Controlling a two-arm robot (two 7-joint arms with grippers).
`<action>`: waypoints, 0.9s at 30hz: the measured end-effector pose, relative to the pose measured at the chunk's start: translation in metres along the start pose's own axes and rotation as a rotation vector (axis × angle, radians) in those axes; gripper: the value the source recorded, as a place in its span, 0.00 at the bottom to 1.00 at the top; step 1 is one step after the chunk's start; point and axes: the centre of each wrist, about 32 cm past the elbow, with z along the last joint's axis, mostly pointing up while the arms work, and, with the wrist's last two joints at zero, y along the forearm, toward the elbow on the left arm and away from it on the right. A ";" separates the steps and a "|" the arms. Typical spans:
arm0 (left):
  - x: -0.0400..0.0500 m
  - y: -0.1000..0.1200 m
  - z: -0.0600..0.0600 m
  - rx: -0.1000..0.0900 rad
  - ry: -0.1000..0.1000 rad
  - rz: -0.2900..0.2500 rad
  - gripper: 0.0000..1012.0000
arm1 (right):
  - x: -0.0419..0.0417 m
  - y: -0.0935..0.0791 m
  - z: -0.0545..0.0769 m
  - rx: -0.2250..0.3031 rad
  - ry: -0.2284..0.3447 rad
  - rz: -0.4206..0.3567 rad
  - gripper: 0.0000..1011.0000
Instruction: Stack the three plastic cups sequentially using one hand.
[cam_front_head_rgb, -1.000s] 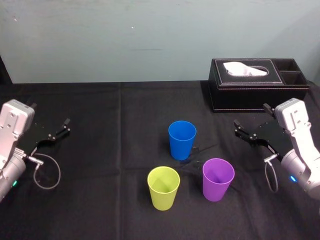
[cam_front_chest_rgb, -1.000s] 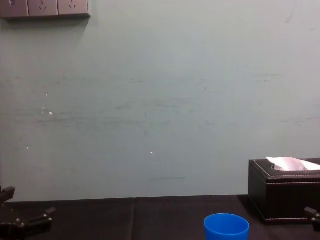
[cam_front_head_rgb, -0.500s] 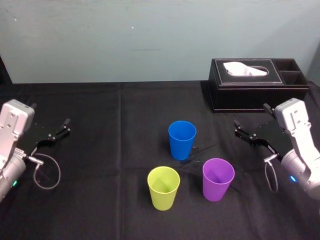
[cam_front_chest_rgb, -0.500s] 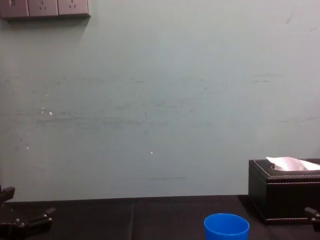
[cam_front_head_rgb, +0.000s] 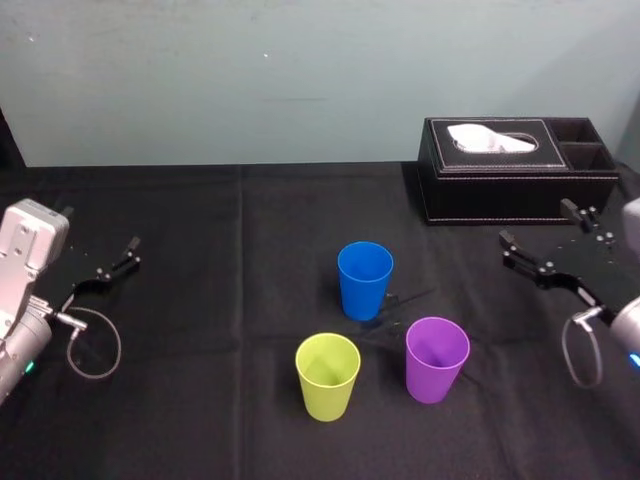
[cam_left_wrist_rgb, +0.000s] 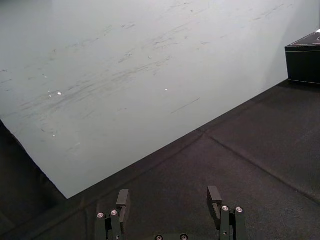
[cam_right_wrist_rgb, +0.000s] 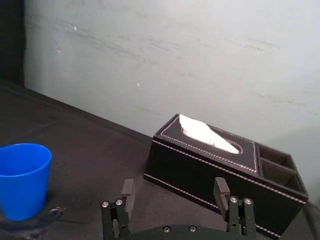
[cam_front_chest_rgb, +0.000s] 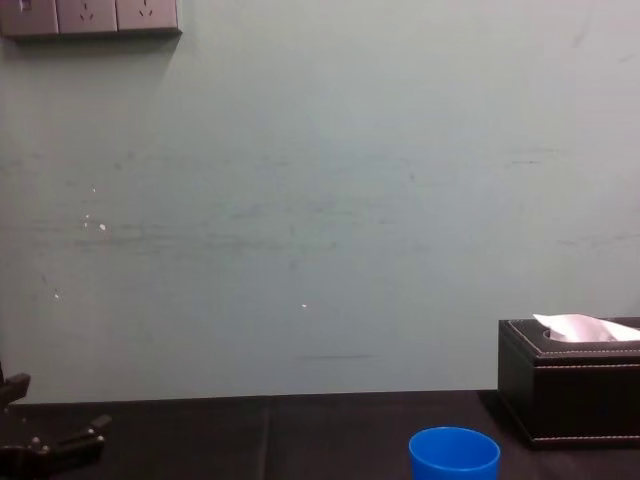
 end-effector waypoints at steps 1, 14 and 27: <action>0.0000 0.000 0.000 0.000 0.000 0.000 1.00 | 0.0018 -0.002 0.001 0.003 0.002 0.007 0.99; 0.0000 0.000 0.000 0.000 0.000 0.000 1.00 | 0.0256 -0.034 0.004 0.027 -0.066 0.250 0.99; 0.0000 0.000 0.000 0.000 0.000 0.000 1.00 | 0.0501 -0.045 -0.007 0.058 -0.056 0.456 0.99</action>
